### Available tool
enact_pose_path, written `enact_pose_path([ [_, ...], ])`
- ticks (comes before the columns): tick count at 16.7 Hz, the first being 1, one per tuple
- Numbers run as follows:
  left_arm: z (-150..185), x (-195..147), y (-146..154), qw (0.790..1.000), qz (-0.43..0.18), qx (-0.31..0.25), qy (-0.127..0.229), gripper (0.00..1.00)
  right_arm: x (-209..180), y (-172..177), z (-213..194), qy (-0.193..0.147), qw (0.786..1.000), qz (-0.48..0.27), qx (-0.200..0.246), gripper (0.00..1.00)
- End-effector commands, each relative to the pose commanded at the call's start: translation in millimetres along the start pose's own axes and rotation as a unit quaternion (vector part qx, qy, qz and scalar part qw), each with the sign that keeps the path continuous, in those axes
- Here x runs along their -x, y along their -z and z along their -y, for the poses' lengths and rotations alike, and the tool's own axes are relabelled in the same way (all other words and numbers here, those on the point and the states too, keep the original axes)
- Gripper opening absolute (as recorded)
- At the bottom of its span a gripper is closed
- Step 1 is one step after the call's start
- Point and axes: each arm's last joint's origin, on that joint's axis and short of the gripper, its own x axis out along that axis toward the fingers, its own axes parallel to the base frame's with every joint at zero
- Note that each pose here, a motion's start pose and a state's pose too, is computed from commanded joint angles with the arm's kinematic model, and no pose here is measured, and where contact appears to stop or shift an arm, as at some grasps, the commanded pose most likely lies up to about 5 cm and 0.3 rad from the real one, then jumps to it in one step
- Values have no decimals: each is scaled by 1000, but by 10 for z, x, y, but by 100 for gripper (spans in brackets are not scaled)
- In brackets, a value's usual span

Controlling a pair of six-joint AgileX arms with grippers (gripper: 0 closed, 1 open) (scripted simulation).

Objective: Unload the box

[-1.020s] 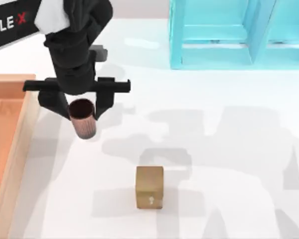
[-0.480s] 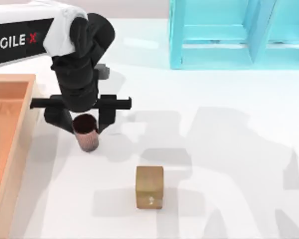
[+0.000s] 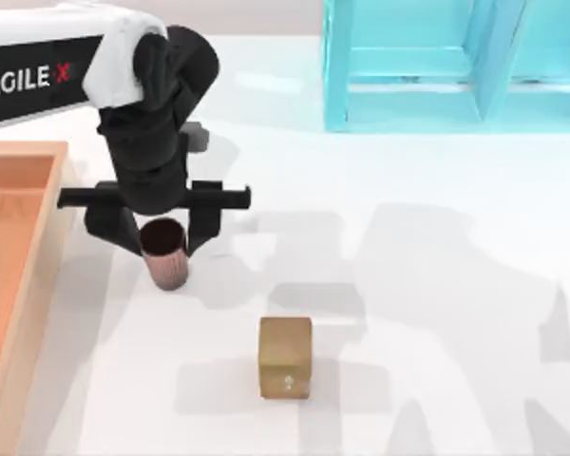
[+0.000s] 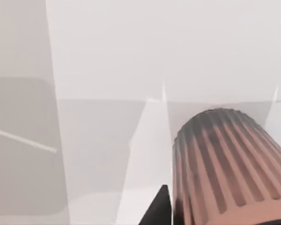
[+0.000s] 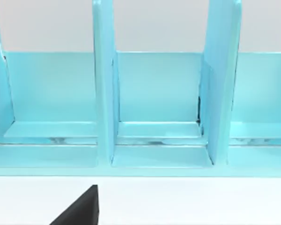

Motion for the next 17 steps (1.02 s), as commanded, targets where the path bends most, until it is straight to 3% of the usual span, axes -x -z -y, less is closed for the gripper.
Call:
enact_pose_path([
  [7, 0, 0, 0, 1000, 0, 0, 0, 98, 0, 0, 0, 0, 1000, 0, 0, 100],
  [17, 2, 7, -2, 1000, 0, 0, 0, 100, 0, 0, 0, 0, 1000, 0, 0, 100],
])
